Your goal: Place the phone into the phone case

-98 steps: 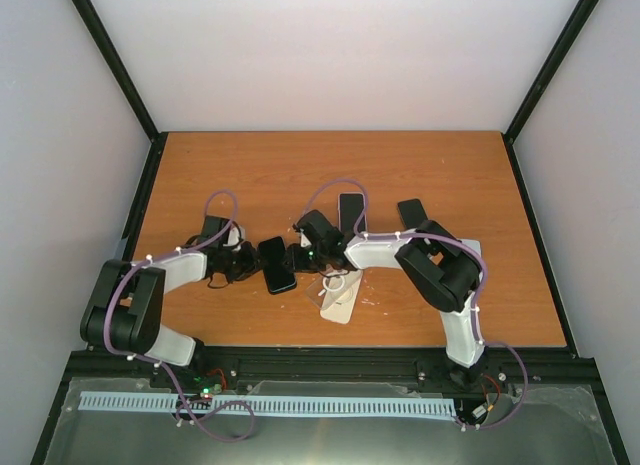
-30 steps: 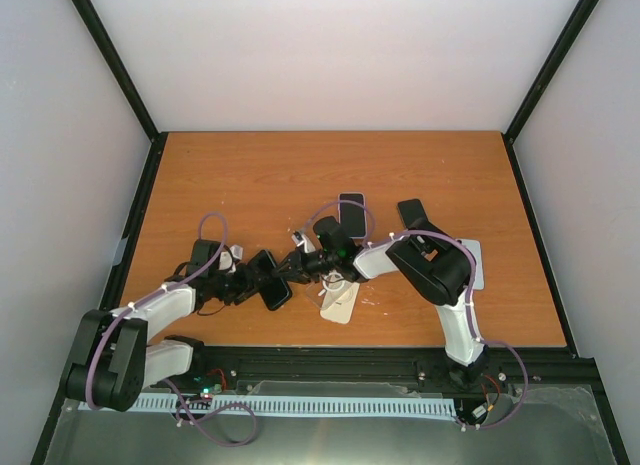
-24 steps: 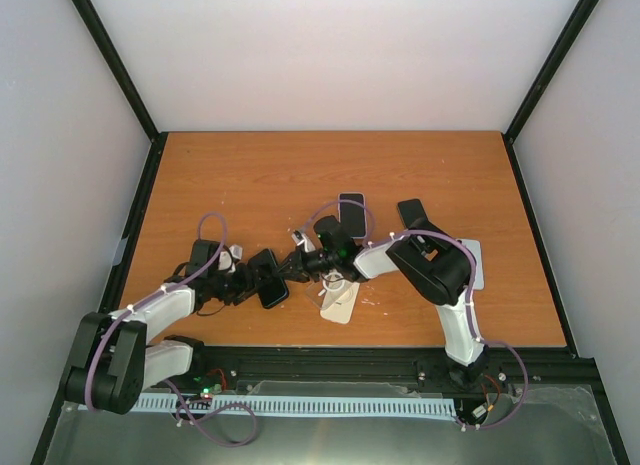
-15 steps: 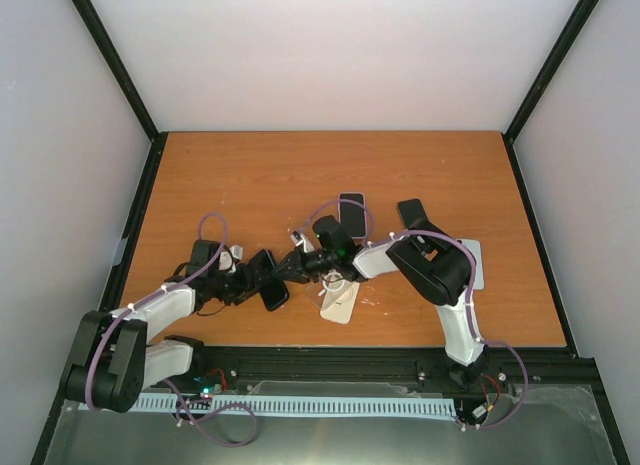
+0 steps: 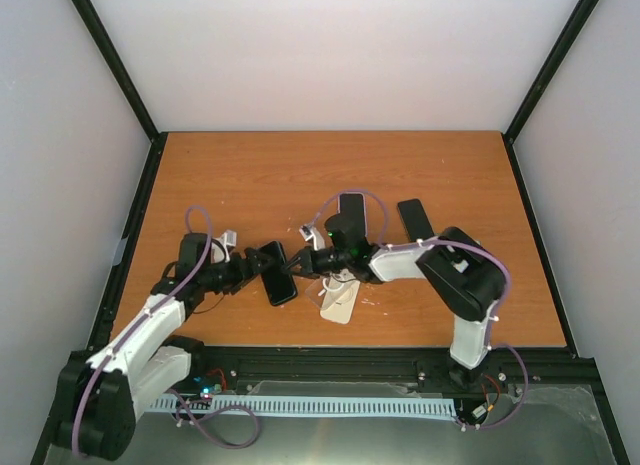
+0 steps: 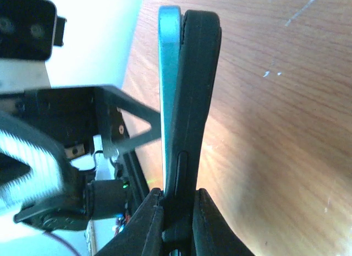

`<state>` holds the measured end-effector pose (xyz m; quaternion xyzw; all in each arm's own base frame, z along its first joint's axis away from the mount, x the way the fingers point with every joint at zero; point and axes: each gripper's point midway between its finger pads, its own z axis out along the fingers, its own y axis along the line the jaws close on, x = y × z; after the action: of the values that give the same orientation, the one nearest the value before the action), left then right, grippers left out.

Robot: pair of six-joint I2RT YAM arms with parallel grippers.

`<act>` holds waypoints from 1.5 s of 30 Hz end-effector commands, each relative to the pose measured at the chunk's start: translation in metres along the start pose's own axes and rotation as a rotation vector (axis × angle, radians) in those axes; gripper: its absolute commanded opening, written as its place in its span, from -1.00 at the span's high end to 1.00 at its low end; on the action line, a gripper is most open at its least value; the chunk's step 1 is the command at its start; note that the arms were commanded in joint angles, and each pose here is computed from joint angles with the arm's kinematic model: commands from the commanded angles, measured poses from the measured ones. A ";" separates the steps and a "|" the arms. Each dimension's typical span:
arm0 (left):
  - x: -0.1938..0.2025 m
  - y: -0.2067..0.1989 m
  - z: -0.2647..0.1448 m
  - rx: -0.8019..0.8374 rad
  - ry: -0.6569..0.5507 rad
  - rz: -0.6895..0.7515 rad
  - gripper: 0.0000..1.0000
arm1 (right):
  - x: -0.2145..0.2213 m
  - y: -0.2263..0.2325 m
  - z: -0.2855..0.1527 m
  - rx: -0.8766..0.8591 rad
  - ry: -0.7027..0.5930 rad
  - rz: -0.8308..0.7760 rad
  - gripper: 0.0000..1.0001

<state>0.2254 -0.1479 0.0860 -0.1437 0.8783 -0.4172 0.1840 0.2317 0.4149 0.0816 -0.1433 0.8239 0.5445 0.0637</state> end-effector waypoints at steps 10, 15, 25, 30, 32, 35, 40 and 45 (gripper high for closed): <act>-0.025 -0.137 -0.077 0.406 -0.157 0.212 -0.84 | -0.006 0.113 -0.104 -0.154 -0.263 -0.541 0.82; -0.010 -0.164 -0.093 0.575 -0.111 0.259 -0.73 | -0.001 0.150 -0.141 -0.192 -0.387 -0.680 0.82; 0.006 -0.187 -0.107 0.749 -0.038 0.351 -0.77 | 0.002 0.170 -0.151 -0.247 -0.410 -0.748 0.82; 0.003 -0.185 -0.103 0.751 -0.042 0.333 -0.75 | 0.001 0.171 -0.151 -0.248 -0.423 -0.798 0.82; 0.001 -0.185 -0.101 0.750 -0.041 0.329 -0.68 | 0.001 0.170 -0.147 -0.249 -0.415 -0.816 0.82; -0.003 -0.183 -0.097 0.737 -0.057 0.346 -0.52 | -0.004 0.161 -0.142 -0.216 -0.426 -0.841 0.82; -0.019 -0.171 -0.083 0.633 -0.110 0.328 -0.31 | -0.011 0.136 -0.132 -0.119 -0.450 -0.904 0.84; -0.041 -0.151 -0.078 0.479 -0.238 0.252 -0.43 | -0.024 0.105 -0.124 0.017 -0.501 -0.957 0.86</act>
<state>0.2259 -0.1840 0.2558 -0.0010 0.7197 -0.6196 0.3133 0.2102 0.3432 0.2213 -0.3545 0.6613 0.5114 0.4188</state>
